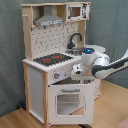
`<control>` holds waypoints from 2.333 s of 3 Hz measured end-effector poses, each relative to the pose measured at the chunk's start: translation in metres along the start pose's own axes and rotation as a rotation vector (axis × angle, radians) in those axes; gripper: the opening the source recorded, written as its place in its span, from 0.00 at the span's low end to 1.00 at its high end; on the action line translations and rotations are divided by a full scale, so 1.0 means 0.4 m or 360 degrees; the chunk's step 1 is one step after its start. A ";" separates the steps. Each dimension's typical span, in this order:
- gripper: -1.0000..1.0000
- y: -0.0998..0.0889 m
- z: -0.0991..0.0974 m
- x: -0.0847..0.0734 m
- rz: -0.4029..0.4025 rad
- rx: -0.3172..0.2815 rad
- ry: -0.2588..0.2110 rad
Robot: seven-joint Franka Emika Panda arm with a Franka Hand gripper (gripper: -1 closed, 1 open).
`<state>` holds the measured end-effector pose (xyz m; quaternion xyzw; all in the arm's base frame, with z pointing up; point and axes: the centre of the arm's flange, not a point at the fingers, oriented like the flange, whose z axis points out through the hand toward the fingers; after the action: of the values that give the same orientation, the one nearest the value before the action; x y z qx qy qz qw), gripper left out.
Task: Play with the kitchen
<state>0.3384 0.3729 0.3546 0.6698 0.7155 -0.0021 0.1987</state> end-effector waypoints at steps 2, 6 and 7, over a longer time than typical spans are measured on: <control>0.00 0.003 0.041 0.019 -0.0017 0.0012 0.0036; 0.00 -0.069 0.106 0.173 0.0049 0.0056 0.0308; 0.00 -0.105 0.101 0.214 0.0144 0.0081 0.0324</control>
<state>0.3073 0.4398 0.2817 0.7030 0.7007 0.0566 0.1078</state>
